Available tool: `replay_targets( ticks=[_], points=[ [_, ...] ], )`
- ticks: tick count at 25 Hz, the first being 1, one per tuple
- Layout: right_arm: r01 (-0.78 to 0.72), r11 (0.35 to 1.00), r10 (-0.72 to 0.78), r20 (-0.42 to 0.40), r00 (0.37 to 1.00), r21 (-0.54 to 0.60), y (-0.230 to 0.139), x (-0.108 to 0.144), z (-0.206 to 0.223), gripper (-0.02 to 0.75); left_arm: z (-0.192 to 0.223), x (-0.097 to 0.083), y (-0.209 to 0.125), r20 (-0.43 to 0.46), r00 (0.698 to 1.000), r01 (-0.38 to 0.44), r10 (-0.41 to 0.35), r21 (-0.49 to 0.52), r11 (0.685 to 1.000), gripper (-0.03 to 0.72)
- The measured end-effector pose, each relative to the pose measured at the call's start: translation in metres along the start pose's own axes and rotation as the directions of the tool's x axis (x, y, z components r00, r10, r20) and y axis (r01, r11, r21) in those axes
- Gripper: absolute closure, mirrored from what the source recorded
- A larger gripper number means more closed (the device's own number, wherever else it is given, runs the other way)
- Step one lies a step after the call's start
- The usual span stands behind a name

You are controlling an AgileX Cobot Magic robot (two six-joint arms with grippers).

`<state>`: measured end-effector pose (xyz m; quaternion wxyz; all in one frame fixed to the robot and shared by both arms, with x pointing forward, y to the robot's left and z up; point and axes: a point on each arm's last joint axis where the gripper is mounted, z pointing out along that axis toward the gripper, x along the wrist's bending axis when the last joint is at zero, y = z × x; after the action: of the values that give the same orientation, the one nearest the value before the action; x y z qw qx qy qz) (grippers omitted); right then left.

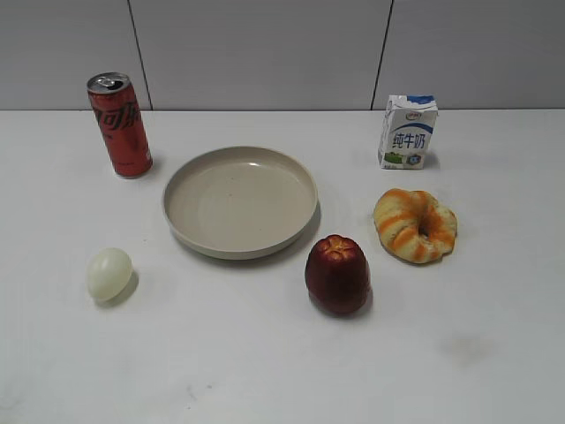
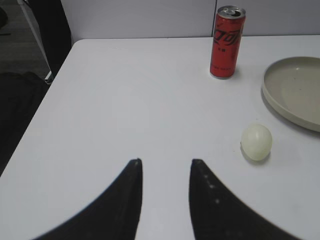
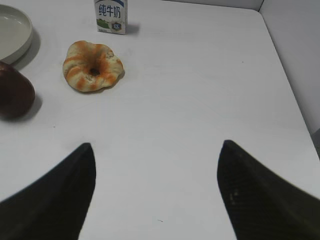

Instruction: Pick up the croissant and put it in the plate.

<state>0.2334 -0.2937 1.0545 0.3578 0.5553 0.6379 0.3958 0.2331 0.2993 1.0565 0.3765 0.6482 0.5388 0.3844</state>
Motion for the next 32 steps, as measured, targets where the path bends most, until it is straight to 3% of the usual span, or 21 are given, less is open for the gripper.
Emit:
replay_targets(
  ticks=[18,21,25,28,32],
  points=[
    [-0.036,0.999,0.036,0.0,0.999,0.005,0.004,0.0,0.002,0.164,0.0,0.0,0.0,0.0,1.0,0.0,0.0,0.0,1.0,0.459],
    [-0.055,0.994,0.055,0.005,0.998,-0.097,0.026,-0.002,0.008,0.164,0.0,0.0,0.0,0.0,1.0,0.0,0.0,0.0,1.0,0.459],
    [-0.06,0.961,0.067,0.017,0.998,-0.271,0.057,-0.007,0.035,0.164,0.0,0.0,0.0,0.0,1.0,0.0,0.0,0.0,1.0,0.459],
    [-0.075,0.953,0.086,0.024,0.996,-0.295,0.065,-0.011,0.074,0.164,0.0,0.0,0.0,0.0,1.0,0.0,0.0,0.0,1.0,0.459],
    [-0.098,0.979,0.106,0.038,0.994,-0.179,0.069,-0.015,0.132,0.164,0.0,0.0,0.0,0.0,1.0,0.0,0.0,0.0,1.0,0.459]
  ],
)
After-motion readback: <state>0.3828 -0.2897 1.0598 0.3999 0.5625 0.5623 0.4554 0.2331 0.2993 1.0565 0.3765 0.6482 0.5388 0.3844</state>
